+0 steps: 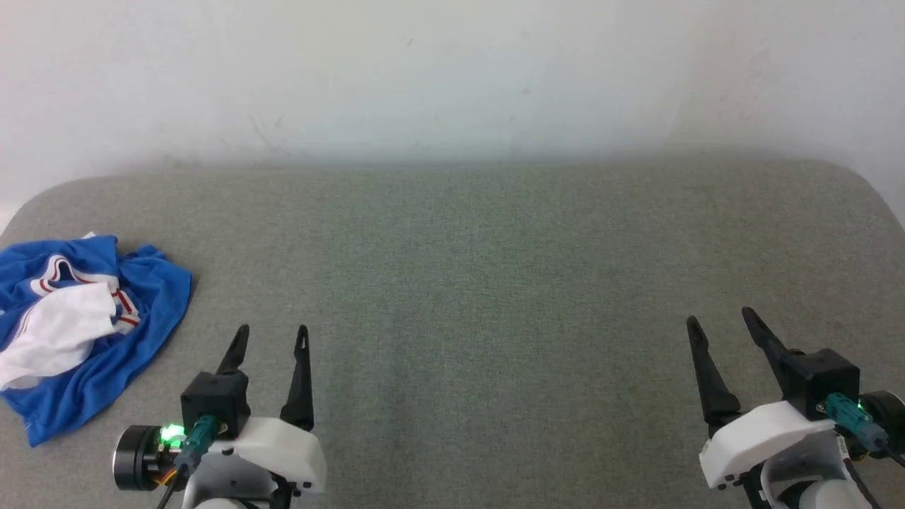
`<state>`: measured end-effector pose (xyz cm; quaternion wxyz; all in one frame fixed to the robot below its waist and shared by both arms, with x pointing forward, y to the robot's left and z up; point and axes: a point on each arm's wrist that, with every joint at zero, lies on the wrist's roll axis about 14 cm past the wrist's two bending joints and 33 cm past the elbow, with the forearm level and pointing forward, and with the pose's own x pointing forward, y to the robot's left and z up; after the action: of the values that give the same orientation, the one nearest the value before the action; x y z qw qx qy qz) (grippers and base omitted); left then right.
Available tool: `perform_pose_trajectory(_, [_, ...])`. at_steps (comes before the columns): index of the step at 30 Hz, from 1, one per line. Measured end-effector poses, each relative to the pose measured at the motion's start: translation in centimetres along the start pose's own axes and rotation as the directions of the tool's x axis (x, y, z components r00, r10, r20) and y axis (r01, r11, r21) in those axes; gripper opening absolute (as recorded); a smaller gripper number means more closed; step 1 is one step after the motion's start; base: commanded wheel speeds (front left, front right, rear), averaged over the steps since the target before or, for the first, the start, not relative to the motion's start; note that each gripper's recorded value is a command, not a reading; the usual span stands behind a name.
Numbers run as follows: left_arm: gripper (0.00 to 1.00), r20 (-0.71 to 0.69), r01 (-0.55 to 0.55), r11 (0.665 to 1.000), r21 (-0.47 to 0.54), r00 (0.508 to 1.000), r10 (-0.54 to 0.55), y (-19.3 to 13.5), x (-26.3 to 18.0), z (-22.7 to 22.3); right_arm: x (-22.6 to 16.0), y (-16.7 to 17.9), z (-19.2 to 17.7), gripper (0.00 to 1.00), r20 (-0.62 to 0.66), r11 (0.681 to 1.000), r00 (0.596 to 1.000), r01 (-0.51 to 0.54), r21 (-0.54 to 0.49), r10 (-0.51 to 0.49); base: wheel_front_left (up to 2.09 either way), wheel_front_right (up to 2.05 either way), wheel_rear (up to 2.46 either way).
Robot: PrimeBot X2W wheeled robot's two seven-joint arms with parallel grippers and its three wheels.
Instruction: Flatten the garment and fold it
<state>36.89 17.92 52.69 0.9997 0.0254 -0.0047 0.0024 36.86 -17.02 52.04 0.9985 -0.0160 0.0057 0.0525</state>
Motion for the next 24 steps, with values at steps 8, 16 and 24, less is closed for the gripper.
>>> perform_pose_trajectory(8, [1.00, 0.016, -0.017, 1.000, -0.002, 1.000, 0.017, 0.5, -0.4, 0.2, 0.3, 0.0, 0.2, 1.00, 0.018, 1.000, 1.000, -0.002, 0.007, 0.002, 0.00, 0.00, 0.00])
perform_pose_trajectory(16, [1.00, 0.031, -0.050, 0.999, -0.005, 0.998, 0.050, 1.6, -1.1, 0.4, 0.8, 0.7, 0.5, 1.00, 0.036, 1.000, 0.999, -0.023, 0.007, 0.022, 0.00, 0.00, 0.00])
perform_pose_trajectory(24, [1.00, 0.035, -0.096, 0.995, -0.005, 0.995, 0.096, 3.0, -2.5, 0.2, 1.6, 2.0, 0.7, 1.00, 0.051, 0.998, 0.997, -0.064, 0.013, 0.063, 0.00, 0.00, 0.00])
